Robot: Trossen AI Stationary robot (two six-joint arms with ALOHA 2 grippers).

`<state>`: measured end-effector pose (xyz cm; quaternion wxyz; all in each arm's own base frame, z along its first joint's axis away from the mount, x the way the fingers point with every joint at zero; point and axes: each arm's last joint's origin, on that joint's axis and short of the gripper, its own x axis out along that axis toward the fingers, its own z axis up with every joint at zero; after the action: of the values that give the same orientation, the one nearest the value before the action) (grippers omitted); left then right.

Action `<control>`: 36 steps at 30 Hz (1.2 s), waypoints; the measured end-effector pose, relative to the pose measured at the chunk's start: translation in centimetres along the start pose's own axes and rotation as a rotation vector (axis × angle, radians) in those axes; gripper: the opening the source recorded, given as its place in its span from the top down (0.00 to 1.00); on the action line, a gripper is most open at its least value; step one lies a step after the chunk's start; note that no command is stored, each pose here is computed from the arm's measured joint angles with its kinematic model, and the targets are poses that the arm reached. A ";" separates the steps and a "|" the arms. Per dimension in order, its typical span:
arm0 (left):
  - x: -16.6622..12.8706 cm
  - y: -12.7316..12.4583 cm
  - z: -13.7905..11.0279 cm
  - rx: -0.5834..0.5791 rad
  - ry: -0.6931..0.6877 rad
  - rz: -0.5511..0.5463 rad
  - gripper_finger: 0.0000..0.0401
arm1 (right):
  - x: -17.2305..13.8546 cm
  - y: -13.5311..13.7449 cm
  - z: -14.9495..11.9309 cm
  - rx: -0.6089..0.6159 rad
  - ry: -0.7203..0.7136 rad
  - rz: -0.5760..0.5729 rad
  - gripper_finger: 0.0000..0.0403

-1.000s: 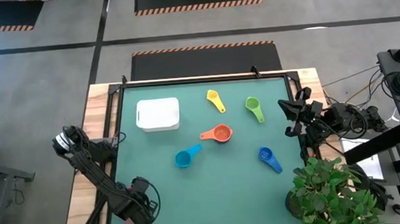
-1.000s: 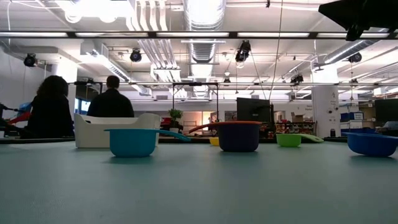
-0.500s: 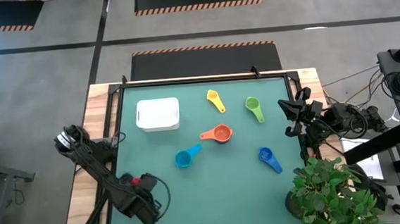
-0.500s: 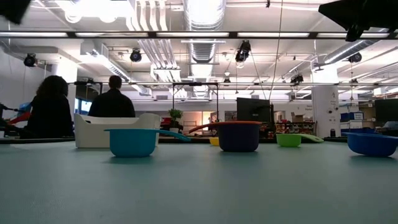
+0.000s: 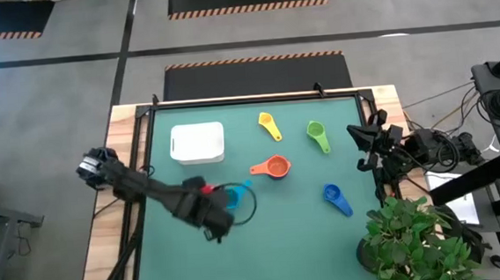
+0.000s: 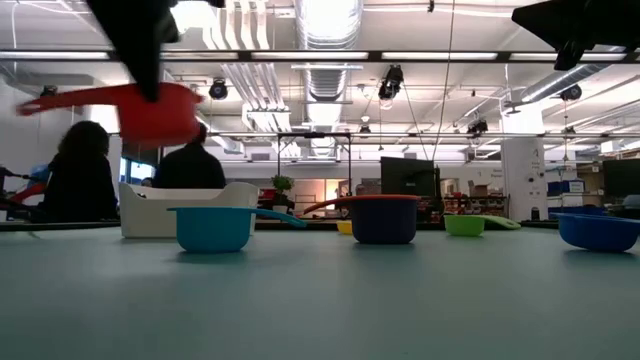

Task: Nest measuring cups in basket
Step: Stack the red measuring cup on top of the orange measuring cup

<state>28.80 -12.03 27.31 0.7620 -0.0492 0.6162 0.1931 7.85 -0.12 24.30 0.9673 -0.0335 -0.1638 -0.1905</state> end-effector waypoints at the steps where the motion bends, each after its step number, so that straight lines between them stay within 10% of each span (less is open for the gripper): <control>1: 0.0 0.5 0.6 0.020 -0.010 0.006 1.00 | 0.0 0.0 0.0 0.005 0.000 0.000 0.98; 20: 1.7 6.9 10.0 0.164 -0.300 -0.147 1.00 | 0.0 0.0 0.0 0.013 0.000 0.001 0.98; 36: 4.6 4.1 15.9 0.432 -0.295 -0.091 1.00 | 0.0 0.0 -0.2 0.001 0.021 0.004 0.98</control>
<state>42.71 -2.18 27.37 0.8443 0.1157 0.5225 0.0278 7.93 -0.11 24.09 0.9694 -0.0315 -0.1536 -0.1890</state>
